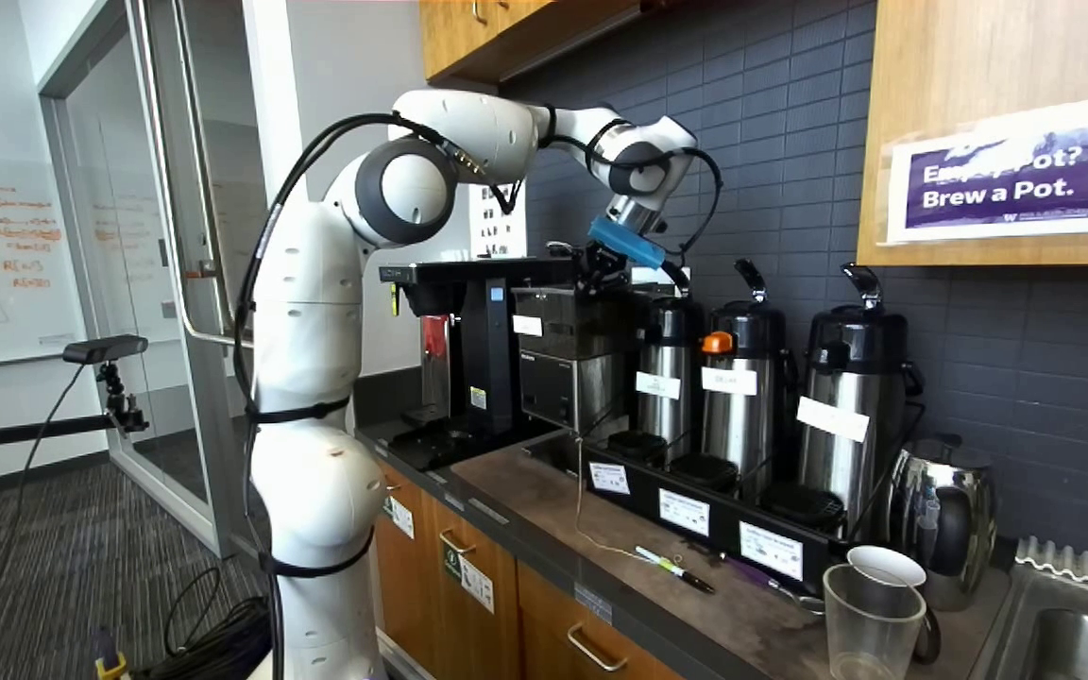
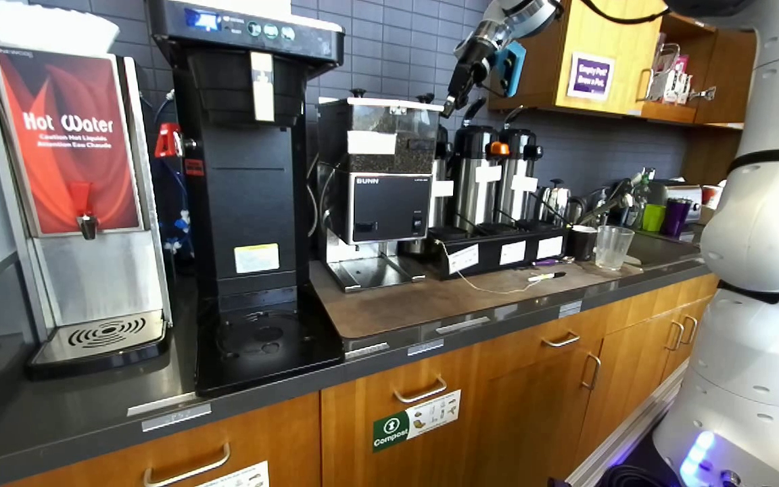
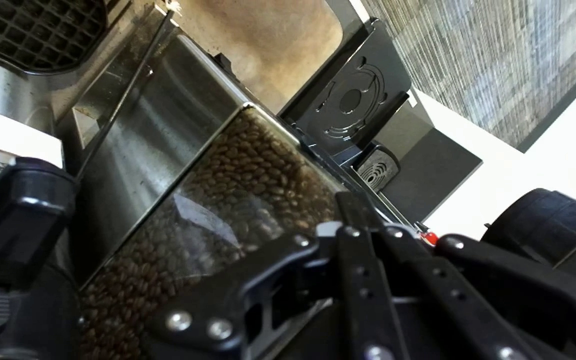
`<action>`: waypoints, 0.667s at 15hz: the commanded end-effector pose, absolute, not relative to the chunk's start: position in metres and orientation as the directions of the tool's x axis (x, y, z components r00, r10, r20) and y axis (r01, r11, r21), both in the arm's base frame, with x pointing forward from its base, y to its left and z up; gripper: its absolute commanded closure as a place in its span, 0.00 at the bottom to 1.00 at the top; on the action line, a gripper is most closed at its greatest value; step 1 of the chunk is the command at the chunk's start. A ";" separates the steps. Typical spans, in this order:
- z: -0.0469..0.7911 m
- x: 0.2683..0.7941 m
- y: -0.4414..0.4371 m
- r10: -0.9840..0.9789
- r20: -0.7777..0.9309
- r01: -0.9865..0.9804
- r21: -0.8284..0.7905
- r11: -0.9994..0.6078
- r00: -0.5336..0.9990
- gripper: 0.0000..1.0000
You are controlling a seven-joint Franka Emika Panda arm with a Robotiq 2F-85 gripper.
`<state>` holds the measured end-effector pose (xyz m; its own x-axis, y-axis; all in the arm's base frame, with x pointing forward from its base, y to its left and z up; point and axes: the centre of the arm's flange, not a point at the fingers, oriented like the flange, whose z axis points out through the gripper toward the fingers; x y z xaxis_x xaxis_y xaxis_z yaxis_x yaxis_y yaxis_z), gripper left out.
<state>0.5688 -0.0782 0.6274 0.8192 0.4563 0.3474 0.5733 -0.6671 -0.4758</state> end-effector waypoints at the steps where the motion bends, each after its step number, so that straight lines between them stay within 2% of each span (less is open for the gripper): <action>1: 0.654 0.552 -0.058 0.480 0.367 0.604 -0.448 -0.659 0.797 1.00; 10: 0.667 0.544 -0.051 0.501 0.415 0.650 -0.461 -0.604 0.759 1.00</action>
<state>0.5476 -0.0613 0.6645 0.7796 0.4867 0.3941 0.6252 -0.6411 -0.4452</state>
